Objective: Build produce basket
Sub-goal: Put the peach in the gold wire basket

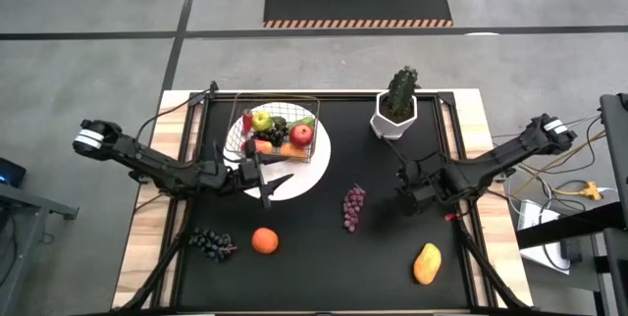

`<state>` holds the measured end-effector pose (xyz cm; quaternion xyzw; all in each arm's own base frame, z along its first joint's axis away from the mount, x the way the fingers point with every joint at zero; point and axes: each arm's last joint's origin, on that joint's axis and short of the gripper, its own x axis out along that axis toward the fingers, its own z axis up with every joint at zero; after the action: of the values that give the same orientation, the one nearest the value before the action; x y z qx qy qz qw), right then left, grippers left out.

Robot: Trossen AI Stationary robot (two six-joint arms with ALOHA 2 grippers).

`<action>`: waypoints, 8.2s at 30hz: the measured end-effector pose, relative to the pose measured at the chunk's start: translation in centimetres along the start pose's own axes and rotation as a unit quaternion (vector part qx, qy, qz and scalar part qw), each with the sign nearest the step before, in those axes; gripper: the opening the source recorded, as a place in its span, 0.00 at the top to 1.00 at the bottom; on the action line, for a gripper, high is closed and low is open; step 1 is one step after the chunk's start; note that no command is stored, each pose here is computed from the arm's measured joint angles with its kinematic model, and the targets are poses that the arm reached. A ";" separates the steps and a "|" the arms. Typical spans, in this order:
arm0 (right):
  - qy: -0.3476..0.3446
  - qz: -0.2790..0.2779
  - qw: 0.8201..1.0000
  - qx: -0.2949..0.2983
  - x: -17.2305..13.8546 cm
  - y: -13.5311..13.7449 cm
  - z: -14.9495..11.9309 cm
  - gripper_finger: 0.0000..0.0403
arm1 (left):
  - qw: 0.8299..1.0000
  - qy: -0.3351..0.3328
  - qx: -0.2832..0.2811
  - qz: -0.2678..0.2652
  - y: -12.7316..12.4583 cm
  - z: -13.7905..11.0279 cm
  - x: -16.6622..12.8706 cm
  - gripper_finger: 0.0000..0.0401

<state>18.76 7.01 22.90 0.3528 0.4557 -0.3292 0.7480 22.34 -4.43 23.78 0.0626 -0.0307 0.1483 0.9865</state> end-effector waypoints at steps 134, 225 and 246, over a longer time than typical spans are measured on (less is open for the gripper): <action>-0.203 0.339 0.912 -0.106 0.7 6.1 6.5 0.50 | 0.974 0.029 0.186 -0.129 -5.7 -0.1 10.5 0.17; -0.280 0.316 0.891 -0.168 -3.9 3.4 6.4 0.15 | 0.884 0.102 -0.092 0.447 6.2 -8.6 -0.5 0.17; -0.288 0.310 0.882 -0.207 -4.0 3.5 6.0 0.18 | 0.945 0.082 -0.027 0.317 3.4 -1.6 0.5 0.17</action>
<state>22.86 4.58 29.33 0.2032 0.1450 -0.0656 0.9661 21.90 -0.83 22.61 0.0108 0.0282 0.4567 0.8891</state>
